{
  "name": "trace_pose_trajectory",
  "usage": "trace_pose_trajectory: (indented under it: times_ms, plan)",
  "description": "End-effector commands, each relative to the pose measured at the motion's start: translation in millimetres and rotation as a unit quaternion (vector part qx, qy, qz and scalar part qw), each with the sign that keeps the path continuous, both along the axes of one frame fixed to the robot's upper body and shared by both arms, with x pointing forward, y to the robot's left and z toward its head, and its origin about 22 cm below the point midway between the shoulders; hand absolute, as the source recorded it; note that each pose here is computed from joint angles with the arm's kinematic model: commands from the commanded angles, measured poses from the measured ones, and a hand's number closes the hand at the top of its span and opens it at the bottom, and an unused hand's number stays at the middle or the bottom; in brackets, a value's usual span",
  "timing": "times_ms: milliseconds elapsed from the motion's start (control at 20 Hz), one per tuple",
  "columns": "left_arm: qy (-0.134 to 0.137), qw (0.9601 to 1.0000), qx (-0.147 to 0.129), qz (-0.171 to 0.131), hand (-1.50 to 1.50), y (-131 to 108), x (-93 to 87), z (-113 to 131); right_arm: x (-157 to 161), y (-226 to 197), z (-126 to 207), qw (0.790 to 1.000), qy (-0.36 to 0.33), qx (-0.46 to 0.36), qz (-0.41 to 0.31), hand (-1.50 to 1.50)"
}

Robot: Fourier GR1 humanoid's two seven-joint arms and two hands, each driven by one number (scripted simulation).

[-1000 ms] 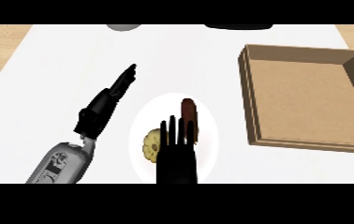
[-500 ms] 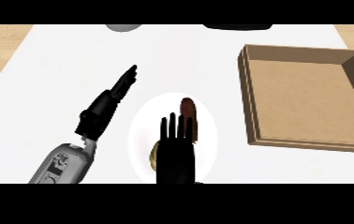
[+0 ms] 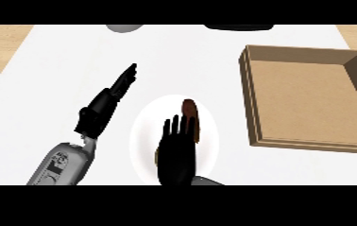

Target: Pick the squash from the plate and place it in the cardboard box

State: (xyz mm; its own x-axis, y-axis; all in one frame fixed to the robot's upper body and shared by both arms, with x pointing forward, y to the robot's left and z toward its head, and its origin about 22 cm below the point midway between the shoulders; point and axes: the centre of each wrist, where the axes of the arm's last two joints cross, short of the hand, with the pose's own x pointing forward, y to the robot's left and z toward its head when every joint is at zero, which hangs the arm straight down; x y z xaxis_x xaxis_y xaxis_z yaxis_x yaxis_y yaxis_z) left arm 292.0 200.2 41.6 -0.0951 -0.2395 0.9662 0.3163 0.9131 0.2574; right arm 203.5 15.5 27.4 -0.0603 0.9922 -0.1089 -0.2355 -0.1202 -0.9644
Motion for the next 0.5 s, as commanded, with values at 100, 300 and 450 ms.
trace_pose_trajectory:
  times_ms: [100,300,450]
  plan:
    - [-0.002,1.0000,0.004,-0.005,0.00,-1,-5.5,11,8,-2,-25,0.993,0.002,-0.072,-0.096,1.50]
    - [-0.005,0.9999,0.009,-0.005,0.00,2,-11.4,-7,9,7,-10,0.993,-0.023,-0.087,-0.075,1.50]
    - [-0.003,1.0000,0.001,0.007,0.00,-6,-3.3,-3,7,8,-15,0.993,-0.051,-0.090,-0.055,1.50]
